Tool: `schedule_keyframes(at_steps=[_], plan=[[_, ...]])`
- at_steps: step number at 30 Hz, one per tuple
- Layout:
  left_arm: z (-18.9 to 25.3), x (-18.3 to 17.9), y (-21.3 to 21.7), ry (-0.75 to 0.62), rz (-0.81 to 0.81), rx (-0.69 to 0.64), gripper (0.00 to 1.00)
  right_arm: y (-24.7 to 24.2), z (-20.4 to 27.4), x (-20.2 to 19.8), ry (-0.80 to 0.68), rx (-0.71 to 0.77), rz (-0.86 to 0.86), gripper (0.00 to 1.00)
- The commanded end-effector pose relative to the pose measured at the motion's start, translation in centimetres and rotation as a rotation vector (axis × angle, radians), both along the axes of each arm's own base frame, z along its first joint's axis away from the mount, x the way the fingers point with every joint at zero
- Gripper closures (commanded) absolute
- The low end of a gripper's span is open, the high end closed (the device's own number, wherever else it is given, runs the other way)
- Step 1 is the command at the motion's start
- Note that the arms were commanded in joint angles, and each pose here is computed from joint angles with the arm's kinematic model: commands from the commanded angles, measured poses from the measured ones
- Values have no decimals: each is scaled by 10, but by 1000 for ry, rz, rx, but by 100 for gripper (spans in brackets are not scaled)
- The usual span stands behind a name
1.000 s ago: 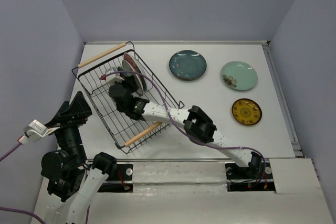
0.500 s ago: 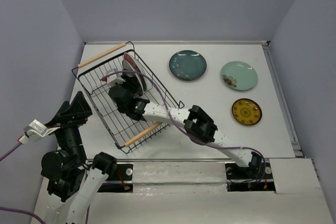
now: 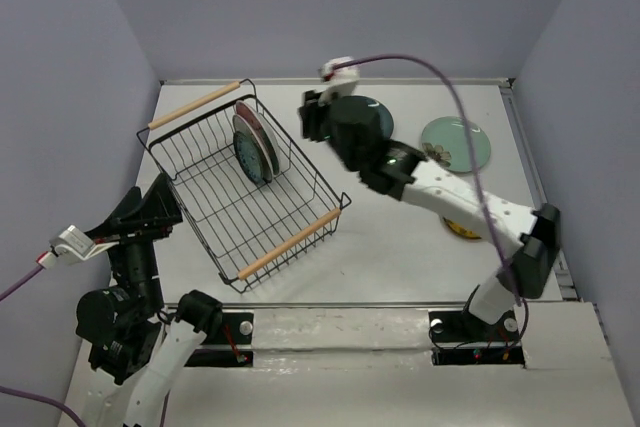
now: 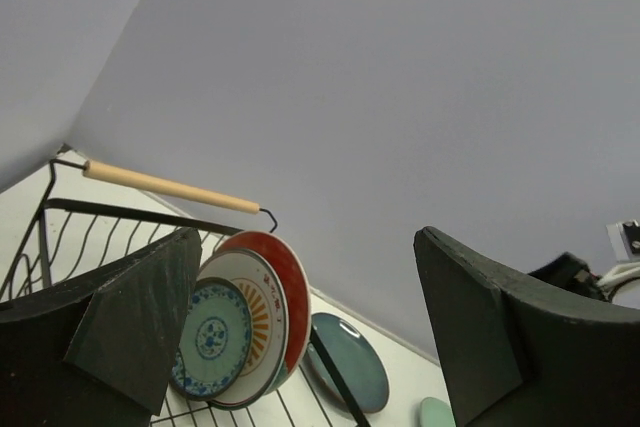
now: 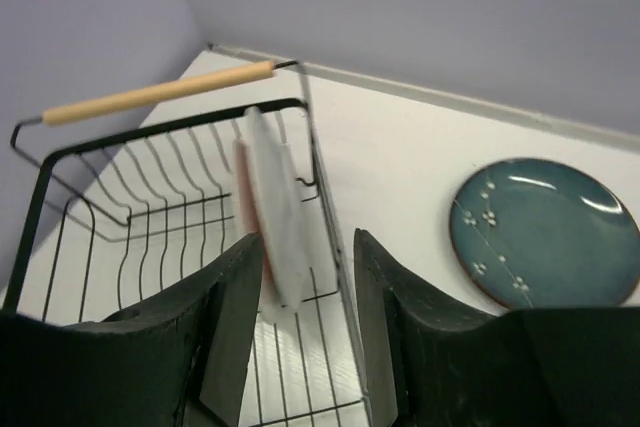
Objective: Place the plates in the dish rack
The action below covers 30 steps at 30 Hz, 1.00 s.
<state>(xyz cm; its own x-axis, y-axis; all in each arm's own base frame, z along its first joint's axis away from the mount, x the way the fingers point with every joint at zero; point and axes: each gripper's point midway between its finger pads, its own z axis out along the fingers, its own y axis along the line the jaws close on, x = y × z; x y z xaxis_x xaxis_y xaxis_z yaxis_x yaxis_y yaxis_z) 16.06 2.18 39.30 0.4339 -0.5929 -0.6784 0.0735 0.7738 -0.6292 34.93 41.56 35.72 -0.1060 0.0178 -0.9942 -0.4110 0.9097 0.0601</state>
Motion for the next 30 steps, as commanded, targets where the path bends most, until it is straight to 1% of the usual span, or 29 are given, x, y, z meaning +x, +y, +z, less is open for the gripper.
schedule_keyframes(at_steps=[1,2,3,4,5,6,7,9,10,11,12,13,15,17,19,21,22,25,26,27,28,30], plan=[[23,-7,-11,-98,-68,19,1,-114,-51,28,326,266,-102,55],[23,-7,-12,-98,-73,22,1,-141,-67,35,364,287,-155,56],[23,-8,-12,-100,-75,21,1,-195,-108,48,432,279,-280,56],[23,-8,-12,-101,-78,20,1,-219,-105,43,442,339,-308,57],[23,-9,-12,-103,-82,22,1,-243,-113,44,454,358,-354,58],[23,-9,-13,-104,-86,24,1,-290,-121,52,451,390,-458,59],[24,-10,-14,-110,-97,27,1,-310,-146,44,504,397,-487,60],[25,-10,-16,-114,-106,31,1,-348,-151,40,504,448,-539,59],[26,-11,-16,-120,-111,31,1,-381,-166,36,525,472,-602,59],[27,-13,-16,-127,-113,30,1,-414,-168,35,512,508,-670,59],[27,-14,-16,-128,-114,28,1,-411,-173,33,524,513,-655,58],[27,-15,-14,-129,-108,26,1,-433,-182,28,534,542,-701,56],[27,-16,-13,-130,-107,24,1,-457,-186,28,508,573,-753,53],[26,-14,-16,-128,-117,31,1,-482,-202,30,539,646,-788,51],[27,-14,-18,-130,-130,36,1,-491,-215,42,568,737,-769,50],[27,-14,-19,-130,-134,40,1,-506,-206,60,505,782,-754,50],[27,-15,-18,-132,-134,39,1,-516,-217,66,516,780,-785,50],[28,-17,-18,-136,-134,41,1,-533,-215,88,493,744,-789,48],[28,-17,-17,-137,-132,42,1,-531,-221,93,515,743,-770,47],[28,-17,-18,-137,-134,44,1,-536,-239,95,556,754,-777,47],[28,-17,-18,-137,-134,44,1,-539,-240,99,562,764,-769,47],[28,-17,-18,-137,-134,46,1,-538,-260,103,606,774,-764,47]])
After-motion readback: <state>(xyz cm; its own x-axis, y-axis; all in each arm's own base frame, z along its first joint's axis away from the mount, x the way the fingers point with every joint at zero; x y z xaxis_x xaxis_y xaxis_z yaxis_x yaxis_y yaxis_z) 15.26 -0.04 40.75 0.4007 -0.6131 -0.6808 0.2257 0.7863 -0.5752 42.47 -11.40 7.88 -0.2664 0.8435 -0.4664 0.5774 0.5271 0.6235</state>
